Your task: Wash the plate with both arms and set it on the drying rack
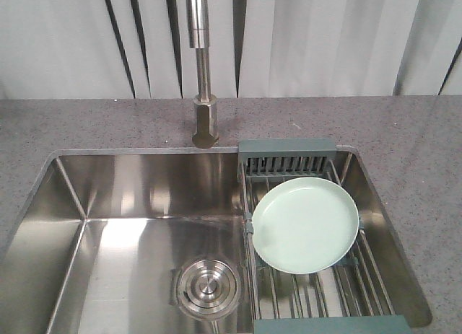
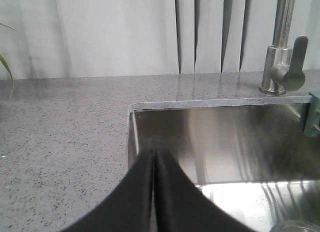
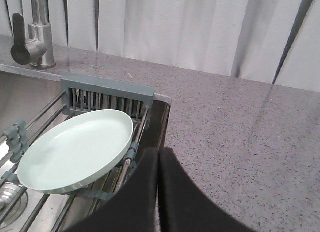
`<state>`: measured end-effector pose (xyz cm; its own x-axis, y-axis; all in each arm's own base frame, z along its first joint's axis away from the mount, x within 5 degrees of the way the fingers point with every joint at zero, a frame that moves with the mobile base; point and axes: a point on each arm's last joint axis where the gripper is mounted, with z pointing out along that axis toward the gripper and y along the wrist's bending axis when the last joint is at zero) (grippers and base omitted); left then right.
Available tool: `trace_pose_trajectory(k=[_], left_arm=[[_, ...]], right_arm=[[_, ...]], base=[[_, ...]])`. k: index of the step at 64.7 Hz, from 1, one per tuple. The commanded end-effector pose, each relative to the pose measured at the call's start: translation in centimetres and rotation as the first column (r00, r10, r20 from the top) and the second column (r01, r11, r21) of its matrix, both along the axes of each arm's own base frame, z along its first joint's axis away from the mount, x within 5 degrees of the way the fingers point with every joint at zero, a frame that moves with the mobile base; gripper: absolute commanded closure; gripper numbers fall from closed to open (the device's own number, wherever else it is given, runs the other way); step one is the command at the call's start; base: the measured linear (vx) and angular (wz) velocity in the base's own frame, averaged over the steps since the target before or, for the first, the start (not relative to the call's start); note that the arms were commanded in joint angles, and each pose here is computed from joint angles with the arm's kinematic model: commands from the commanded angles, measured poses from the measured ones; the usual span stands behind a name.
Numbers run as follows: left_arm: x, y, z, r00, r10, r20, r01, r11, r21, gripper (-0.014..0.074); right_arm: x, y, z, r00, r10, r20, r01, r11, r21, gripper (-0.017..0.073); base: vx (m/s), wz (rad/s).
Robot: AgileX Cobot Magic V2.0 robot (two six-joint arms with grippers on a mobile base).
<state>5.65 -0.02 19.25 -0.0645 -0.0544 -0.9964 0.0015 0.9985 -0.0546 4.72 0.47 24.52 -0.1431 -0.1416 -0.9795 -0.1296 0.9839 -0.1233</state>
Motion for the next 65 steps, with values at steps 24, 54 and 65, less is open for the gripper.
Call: trace_pose_trajectory(k=[24, 54, 65], left_arm=[[0.0, 0.0, 0.2, 0.997, 0.001, 0.073, 0.0, 1.0, -0.012, 0.0596], [0.0, 0.0, 0.2, 0.997, 0.001, 0.073, 0.0, 1.0, -0.012, 0.0596], [0.0, 0.0, 0.2, 0.997, 0.001, 0.073, 0.0, 1.0, -0.012, 0.0596]], right_arm=[[1.0, 0.2, -1.1, 0.984, 0.001, 0.177, -0.011, 0.998, 0.058, 0.0569], [0.9, -0.2, -4.3, 0.966, -0.079, 0.244, 0.053, 0.992, 0.113, 0.0569], [0.9, -0.2, -4.4, 0.967, -0.075, 0.245, 0.054, 0.994, 0.092, 0.0569]], base=[[0.0, 0.0], [0.0, 0.0], [0.0, 0.0]])
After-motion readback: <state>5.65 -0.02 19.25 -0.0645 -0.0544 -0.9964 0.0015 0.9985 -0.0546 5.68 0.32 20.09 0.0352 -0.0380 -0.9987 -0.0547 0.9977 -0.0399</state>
